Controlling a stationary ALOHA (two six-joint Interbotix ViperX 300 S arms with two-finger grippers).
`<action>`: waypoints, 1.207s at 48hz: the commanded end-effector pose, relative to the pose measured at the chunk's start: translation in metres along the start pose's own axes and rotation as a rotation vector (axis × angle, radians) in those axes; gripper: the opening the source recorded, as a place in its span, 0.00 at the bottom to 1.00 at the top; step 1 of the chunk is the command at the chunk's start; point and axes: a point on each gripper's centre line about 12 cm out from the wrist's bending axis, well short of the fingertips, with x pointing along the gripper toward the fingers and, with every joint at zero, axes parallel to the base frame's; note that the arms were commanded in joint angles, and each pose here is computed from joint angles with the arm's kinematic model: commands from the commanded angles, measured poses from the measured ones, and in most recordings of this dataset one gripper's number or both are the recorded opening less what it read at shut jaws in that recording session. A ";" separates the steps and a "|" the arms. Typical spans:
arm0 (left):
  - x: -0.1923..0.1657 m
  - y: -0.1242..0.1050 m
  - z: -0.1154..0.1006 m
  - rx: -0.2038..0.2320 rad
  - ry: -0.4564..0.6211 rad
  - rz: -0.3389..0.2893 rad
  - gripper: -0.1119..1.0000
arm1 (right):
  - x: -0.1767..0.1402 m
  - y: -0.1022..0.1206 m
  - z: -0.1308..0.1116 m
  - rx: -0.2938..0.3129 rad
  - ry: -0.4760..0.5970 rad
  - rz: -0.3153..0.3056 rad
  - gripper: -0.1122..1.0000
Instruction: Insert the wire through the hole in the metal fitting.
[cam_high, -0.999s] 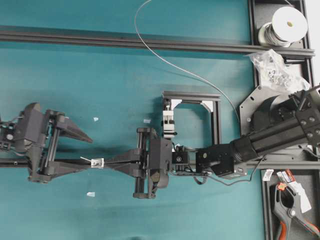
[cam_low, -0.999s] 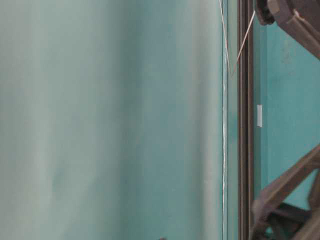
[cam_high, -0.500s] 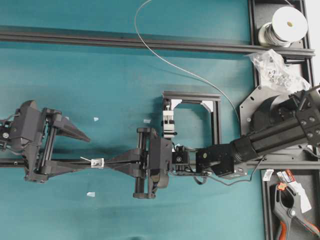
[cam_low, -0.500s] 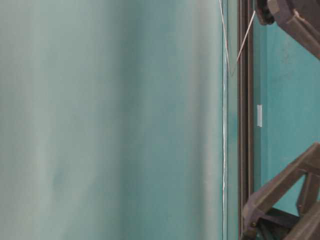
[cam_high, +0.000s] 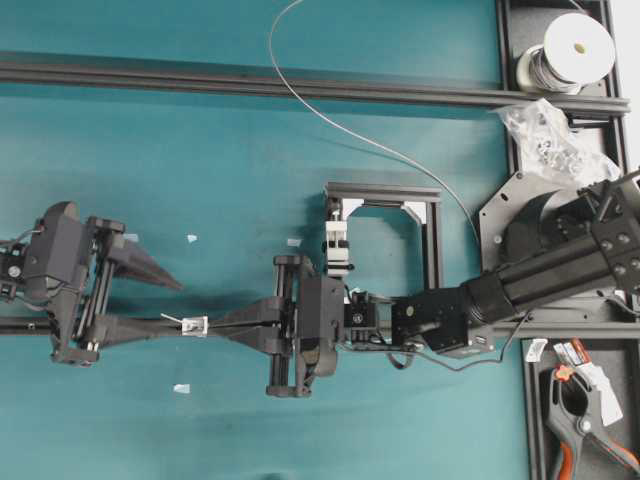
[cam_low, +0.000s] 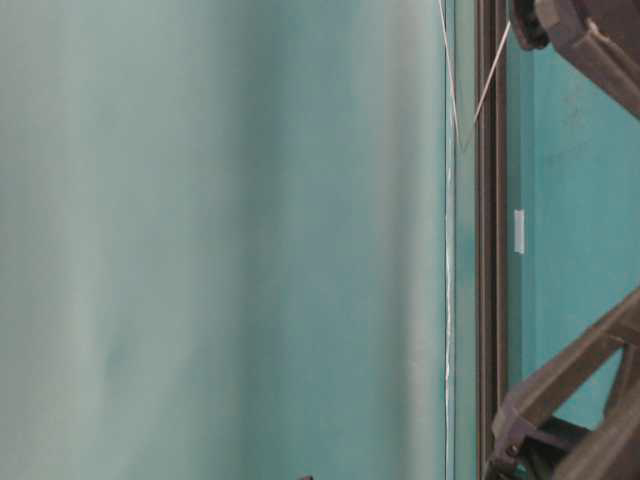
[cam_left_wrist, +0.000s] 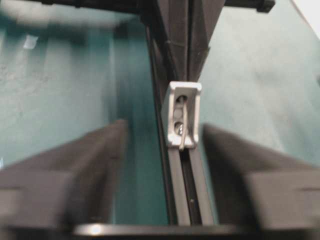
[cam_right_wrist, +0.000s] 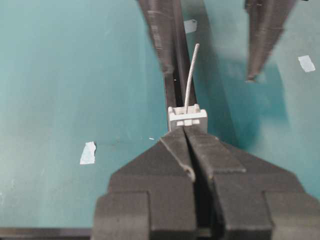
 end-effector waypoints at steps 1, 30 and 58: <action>0.002 -0.004 0.007 0.003 -0.017 -0.012 0.16 | 0.002 0.006 0.009 0.009 -0.030 0.019 0.11; 0.005 -0.004 0.004 0.005 0.014 -0.008 0.01 | 0.003 0.009 0.013 0.017 -0.039 0.024 0.11; 0.003 -0.006 0.000 0.004 0.029 -0.013 0.01 | -0.002 0.011 0.024 0.022 -0.069 0.034 0.91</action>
